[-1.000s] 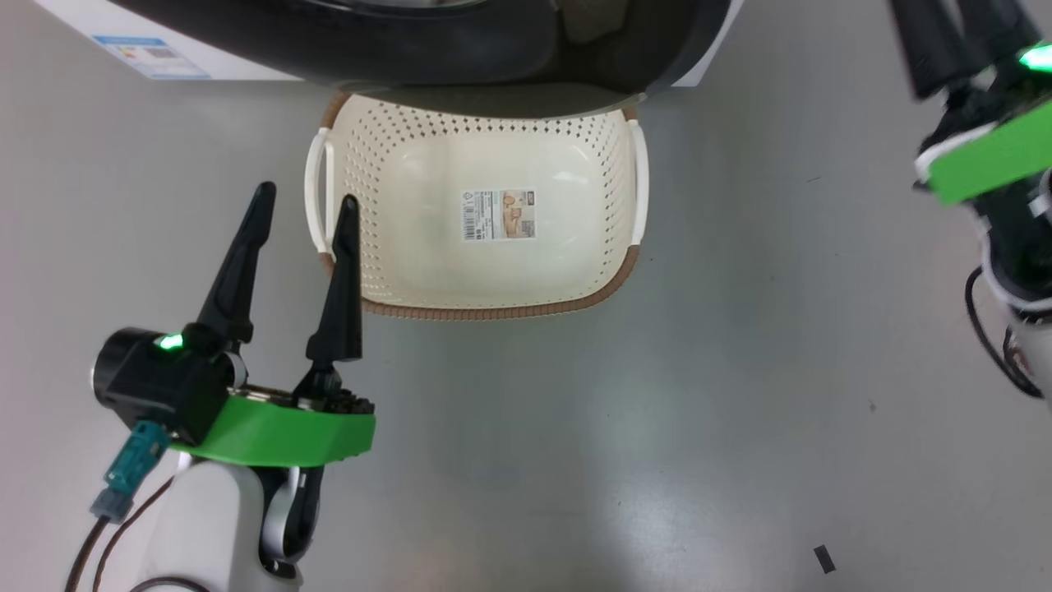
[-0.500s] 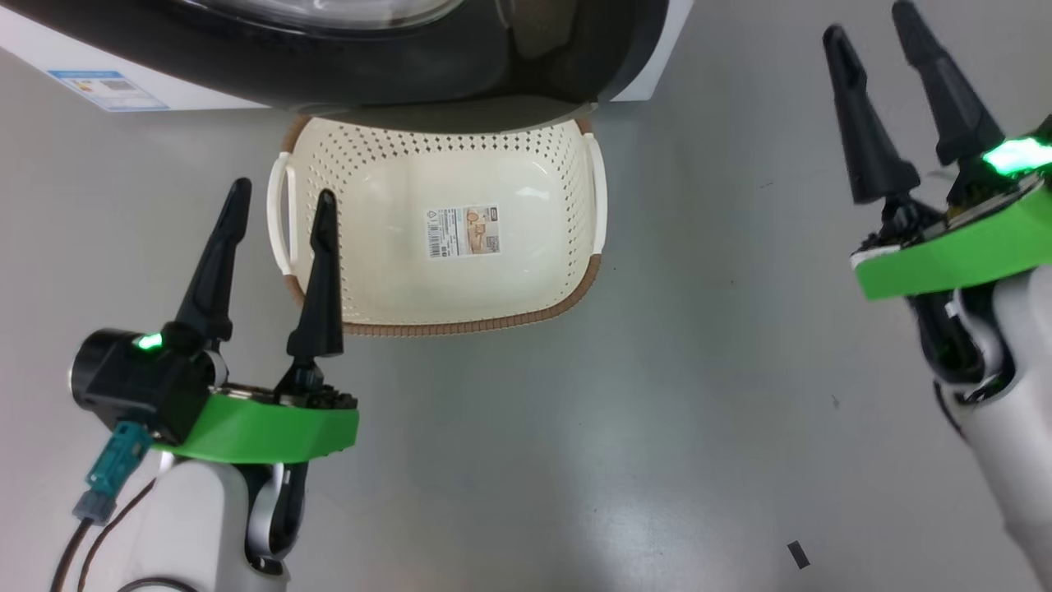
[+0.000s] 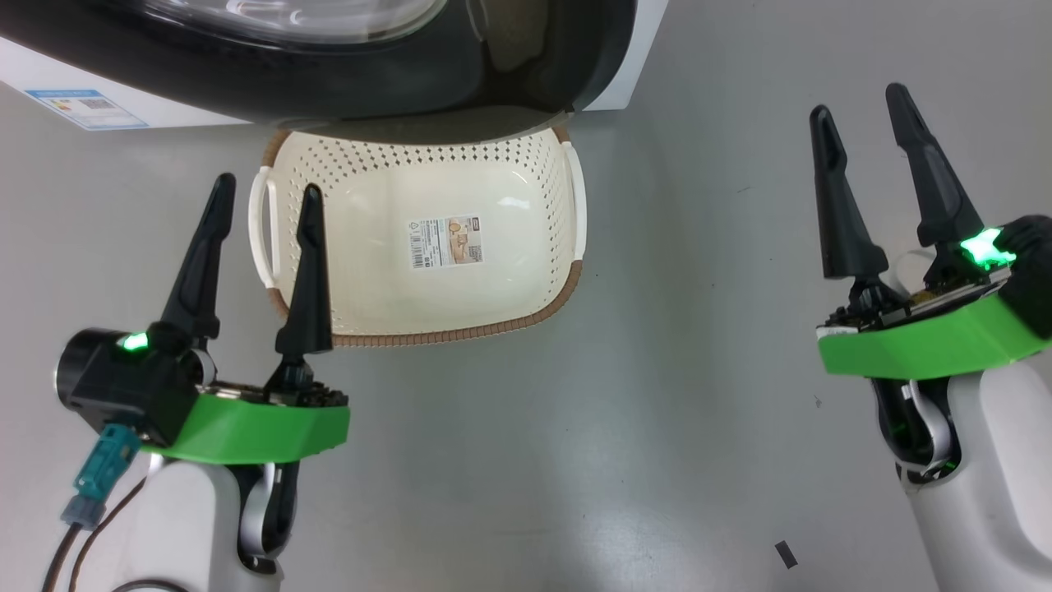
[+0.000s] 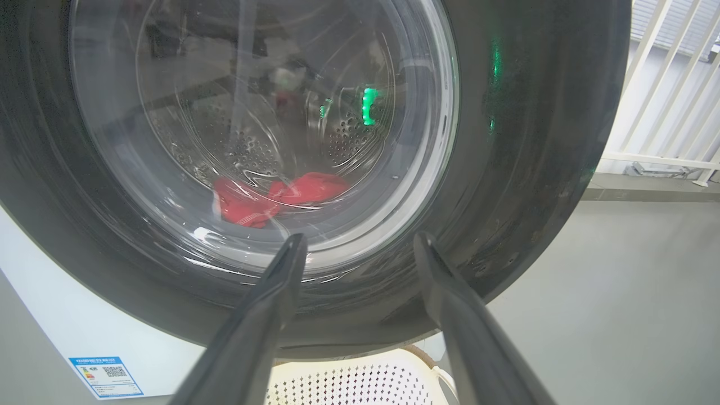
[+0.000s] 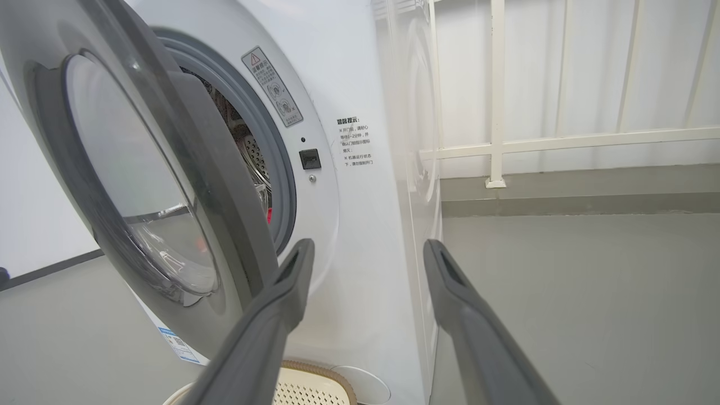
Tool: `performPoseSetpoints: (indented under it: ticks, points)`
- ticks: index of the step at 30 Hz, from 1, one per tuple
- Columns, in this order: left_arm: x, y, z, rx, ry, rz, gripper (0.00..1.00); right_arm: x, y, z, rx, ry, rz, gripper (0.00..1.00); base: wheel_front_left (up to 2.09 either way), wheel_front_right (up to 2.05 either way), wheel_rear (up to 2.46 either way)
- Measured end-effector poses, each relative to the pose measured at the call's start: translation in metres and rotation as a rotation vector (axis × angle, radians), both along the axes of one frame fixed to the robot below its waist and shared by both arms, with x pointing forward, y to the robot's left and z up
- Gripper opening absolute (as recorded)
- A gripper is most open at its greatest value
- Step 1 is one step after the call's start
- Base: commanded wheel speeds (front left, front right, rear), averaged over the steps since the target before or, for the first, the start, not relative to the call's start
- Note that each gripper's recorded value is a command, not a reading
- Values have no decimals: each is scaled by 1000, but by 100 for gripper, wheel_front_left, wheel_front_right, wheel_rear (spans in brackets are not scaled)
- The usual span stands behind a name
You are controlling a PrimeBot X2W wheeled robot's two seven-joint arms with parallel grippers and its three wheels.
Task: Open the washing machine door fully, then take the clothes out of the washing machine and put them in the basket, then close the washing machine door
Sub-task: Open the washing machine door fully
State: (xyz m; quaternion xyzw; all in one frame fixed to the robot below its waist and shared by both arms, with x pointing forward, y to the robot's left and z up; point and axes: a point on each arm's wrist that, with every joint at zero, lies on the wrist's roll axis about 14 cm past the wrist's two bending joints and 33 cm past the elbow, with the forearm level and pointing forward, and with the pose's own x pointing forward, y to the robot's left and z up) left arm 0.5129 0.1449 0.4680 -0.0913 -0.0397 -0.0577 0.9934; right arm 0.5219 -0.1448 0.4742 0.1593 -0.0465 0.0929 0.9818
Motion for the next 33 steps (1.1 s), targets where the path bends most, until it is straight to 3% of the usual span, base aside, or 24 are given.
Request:
performPoseSetpoints:
  ticks: [33]
  points:
    - [-3,-6,6,-1,-9,-15,100,-16,8,-1,-1,9,-4,100,0,0,0]
